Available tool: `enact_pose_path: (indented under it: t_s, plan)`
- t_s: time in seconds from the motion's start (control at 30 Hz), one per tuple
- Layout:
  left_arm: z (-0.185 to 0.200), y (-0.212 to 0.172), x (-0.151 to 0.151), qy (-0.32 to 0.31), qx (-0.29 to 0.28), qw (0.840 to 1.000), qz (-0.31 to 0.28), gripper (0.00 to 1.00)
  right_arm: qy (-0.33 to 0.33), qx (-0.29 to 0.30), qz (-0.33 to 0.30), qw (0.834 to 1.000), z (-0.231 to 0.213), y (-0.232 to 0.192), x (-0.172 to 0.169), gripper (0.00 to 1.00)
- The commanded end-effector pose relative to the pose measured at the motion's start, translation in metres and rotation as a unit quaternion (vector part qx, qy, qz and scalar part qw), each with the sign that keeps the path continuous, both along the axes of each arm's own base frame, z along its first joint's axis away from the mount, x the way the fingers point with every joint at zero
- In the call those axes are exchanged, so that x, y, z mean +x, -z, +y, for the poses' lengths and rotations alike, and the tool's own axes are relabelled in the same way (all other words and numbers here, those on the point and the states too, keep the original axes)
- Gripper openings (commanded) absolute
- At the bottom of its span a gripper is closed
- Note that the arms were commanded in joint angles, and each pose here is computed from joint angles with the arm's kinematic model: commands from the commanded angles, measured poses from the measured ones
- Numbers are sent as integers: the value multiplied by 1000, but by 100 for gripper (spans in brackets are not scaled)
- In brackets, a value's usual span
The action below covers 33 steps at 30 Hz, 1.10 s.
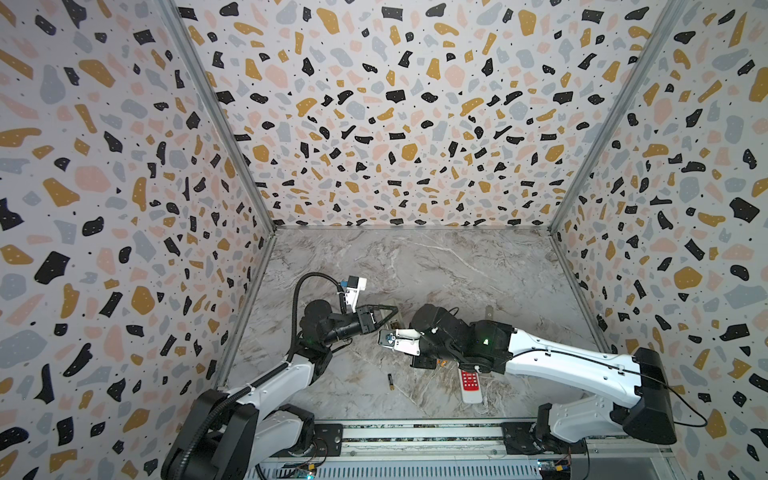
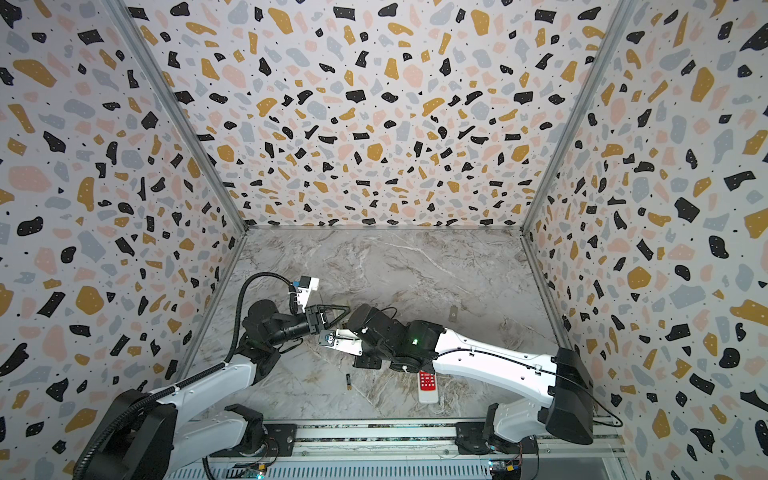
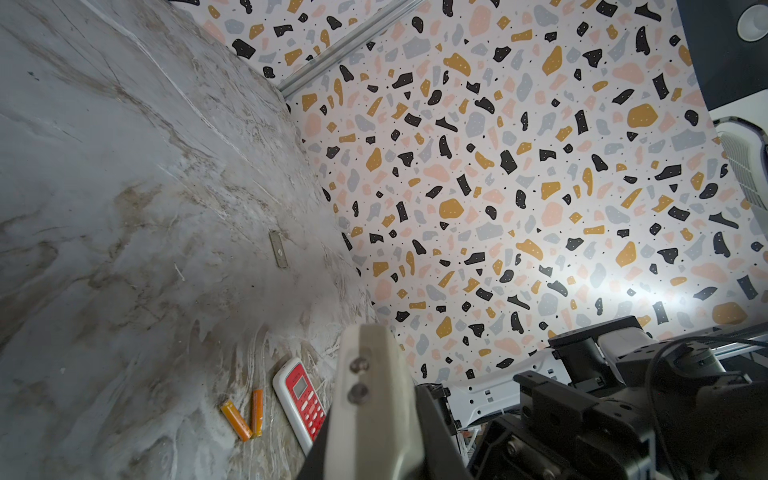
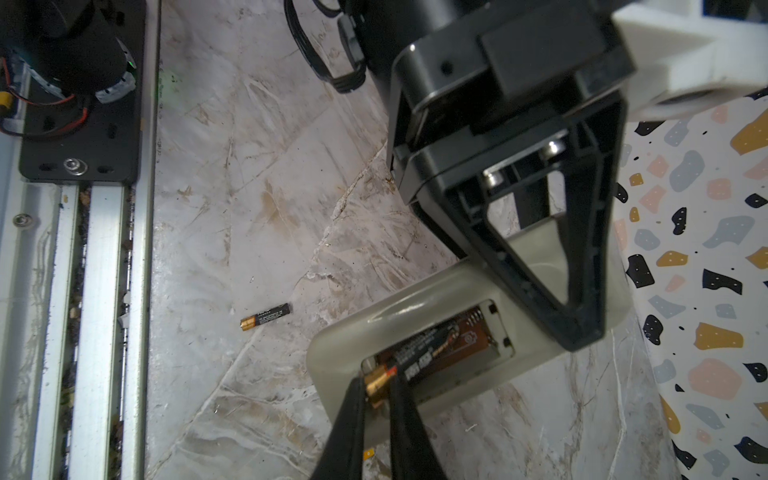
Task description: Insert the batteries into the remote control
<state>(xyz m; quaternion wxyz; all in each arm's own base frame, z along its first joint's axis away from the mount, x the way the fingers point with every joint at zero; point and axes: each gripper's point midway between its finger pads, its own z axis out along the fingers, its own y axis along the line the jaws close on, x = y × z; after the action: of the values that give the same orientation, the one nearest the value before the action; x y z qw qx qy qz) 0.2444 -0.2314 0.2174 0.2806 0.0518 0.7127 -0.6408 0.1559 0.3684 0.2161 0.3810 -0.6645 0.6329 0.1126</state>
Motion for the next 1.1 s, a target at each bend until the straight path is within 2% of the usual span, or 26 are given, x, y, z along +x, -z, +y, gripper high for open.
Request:
enact_pose_path:
  t_s: [0.0, 0.53, 1.07]
  plan:
    - [-4, -20, -6, 16, -16, 999, -41, 0, -5, 13, 1, 1000, 4, -6, 1, 14]
    - [-11, -30, -18, 38, -22, 997, -57, 0, -1, 9, 5, 1000, 4, 3, 12, 11]
    - [-16, -37, -27, 54, -25, 996, -70, 0, -1, -8, 12, 1000, -3, 14, 20, 16]
